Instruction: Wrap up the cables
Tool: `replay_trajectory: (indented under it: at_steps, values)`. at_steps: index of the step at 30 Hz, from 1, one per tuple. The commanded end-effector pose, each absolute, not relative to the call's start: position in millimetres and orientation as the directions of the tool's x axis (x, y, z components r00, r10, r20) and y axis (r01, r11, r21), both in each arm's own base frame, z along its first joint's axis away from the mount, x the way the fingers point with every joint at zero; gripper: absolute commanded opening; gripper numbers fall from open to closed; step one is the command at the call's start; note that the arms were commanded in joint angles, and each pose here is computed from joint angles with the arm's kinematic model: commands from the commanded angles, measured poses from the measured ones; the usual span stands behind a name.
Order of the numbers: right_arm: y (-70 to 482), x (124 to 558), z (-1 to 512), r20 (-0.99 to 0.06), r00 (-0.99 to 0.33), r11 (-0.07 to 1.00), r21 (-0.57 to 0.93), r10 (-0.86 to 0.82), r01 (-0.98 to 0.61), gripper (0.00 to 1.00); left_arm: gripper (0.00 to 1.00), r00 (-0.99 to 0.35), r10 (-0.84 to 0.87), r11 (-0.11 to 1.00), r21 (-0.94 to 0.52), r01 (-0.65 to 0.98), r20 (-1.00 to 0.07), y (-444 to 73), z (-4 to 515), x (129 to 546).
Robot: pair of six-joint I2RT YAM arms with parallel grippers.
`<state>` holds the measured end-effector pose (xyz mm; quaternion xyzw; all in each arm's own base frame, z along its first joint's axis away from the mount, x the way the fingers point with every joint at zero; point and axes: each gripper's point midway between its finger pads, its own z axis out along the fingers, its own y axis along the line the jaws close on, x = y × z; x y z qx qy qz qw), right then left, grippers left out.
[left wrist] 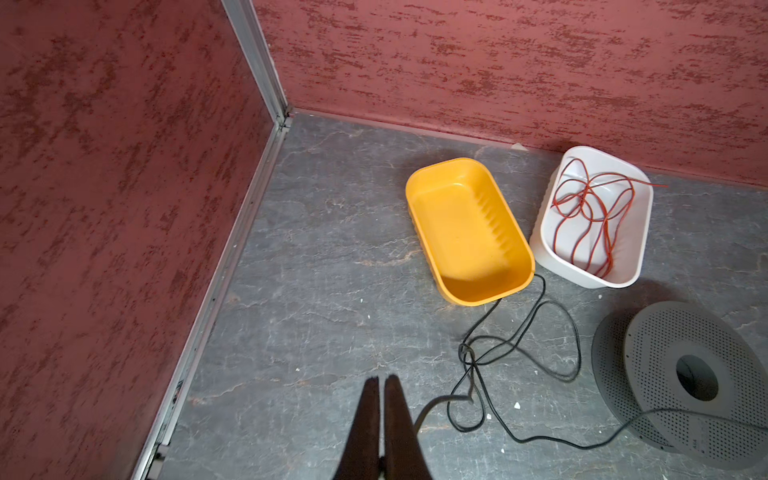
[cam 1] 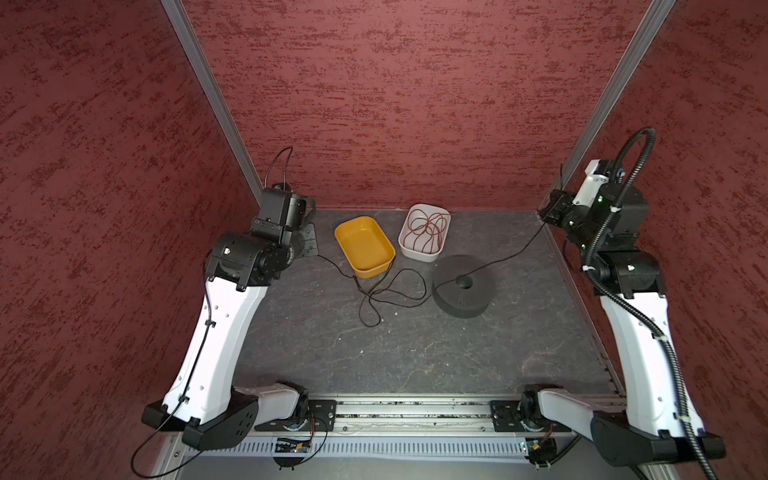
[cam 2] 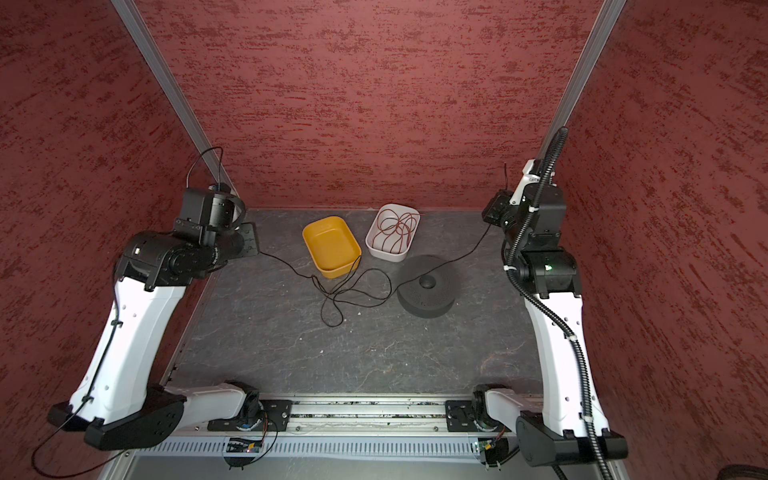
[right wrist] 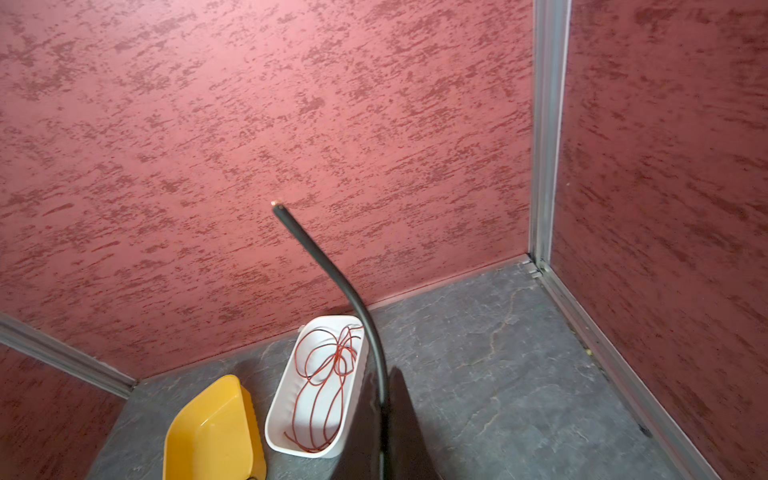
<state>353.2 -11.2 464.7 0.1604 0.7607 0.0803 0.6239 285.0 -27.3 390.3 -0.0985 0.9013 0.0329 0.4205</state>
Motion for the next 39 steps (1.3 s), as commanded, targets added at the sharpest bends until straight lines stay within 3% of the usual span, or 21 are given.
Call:
replay_trajectory:
  at_steps: [1,8,16,22,26,28,32,36,39]
  values:
    - [-41,337,463,-0.928,-0.18,0.921,0.271,0.328,0.28,0.0,0.0,-0.601,-0.144,0.972,0.002,-0.236,-0.786,-10,402,266]
    - [-53,321,442,-0.917,-0.198,0.902,0.267,0.346,0.338,0.0,0.0,-0.536,-0.153,0.98,-0.058,-0.19,-0.83,-9,417,256]
    - [-13,307,327,-0.79,-0.384,0.878,0.418,0.478,0.232,0.0,0.0,-0.575,-0.187,0.982,-0.154,-0.105,-0.797,-27,388,275]
    - [-36,284,256,-0.75,-0.471,0.871,0.293,0.465,0.394,0.03,0.0,-0.578,-0.235,0.963,-0.267,-0.03,-0.781,-45,380,292]
    - [-49,282,223,-0.727,-0.515,0.861,0.208,0.453,0.464,0.28,0.0,-0.609,-0.224,0.95,-0.31,0.038,-0.761,-61,374,298]
    - [-42,285,217,-0.72,-0.536,0.877,0.219,0.441,0.428,0.51,0.0,-0.613,-0.217,0.943,-0.325,0.069,-0.76,-67,375,298]
    - [-15,294,224,-0.713,-0.586,0.921,0.263,0.385,0.287,0.75,0.01,-0.61,-0.19,0.935,-0.331,0.125,-0.769,-77,378,297]
    - [32,301,245,-0.739,-0.605,0.944,0.325,0.295,0.062,0.77,0.01,-0.623,-0.162,0.937,-0.317,0.146,-0.766,-82,375,297]
    - [89,301,260,-0.757,-0.617,0.901,0.397,0.214,-0.173,0.78,0.02,-0.625,-0.154,0.926,-0.332,0.178,-0.766,-89,374,297]
